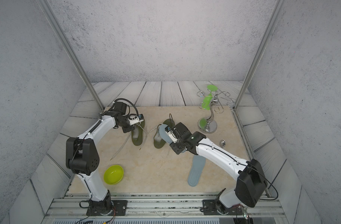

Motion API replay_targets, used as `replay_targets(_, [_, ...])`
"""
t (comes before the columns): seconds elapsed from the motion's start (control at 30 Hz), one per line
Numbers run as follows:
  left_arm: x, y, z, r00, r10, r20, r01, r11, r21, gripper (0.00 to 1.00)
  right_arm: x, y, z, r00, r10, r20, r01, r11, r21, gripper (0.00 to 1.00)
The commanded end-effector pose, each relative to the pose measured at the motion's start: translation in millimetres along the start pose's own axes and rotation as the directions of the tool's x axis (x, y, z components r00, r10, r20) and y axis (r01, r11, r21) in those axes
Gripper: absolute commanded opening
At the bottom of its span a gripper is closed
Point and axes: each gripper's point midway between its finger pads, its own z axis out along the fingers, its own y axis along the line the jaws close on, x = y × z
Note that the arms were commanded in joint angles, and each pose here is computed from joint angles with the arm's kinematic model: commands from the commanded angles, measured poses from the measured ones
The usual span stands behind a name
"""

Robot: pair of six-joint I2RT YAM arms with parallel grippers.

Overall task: Insert the insole into the shoe
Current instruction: Pick up the shoe at the center of the board.

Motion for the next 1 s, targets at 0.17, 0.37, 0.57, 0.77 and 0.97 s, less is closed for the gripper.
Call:
replay_targets(0.17, [-1.4,12.9,-6.1,0.992,0.085,0.094,-0.087,0.996,0.008,0.32,-8.1,-5.3,-18.1,0.998,-0.013,0.065,0.013,1.0,0.004,0.53])
replay_targets(0.37, [-1.4,16.8,3.6,0.987,0.117,0.111,-0.111,0.992,-0.058,0.32,-5.0,-7.5,-15.9,0.998,-0.015,0.061,0.015,1.0,0.002,0.53])
replay_targets(0.57, [1.7,15.9,10.0,0.987,0.127,0.1,-0.121,0.991,-0.058,0.32,-3.8,-9.0,-14.1,0.998,-0.009,0.061,0.008,1.0,0.002,0.53])
replay_targets(0.77, [3.3,12.3,20.7,0.986,0.127,0.105,-0.122,0.991,-0.06,0.33,-3.5,-10.9,-14.4,0.998,-0.01,0.058,0.01,1.0,0.004,0.53])
replay_targets(0.97, [1.1,14.2,29.1,0.987,0.121,0.108,-0.113,0.991,-0.075,0.33,-2.5,-11.6,-13.1,0.999,-0.008,0.053,0.008,1.0,0.004,0.53])
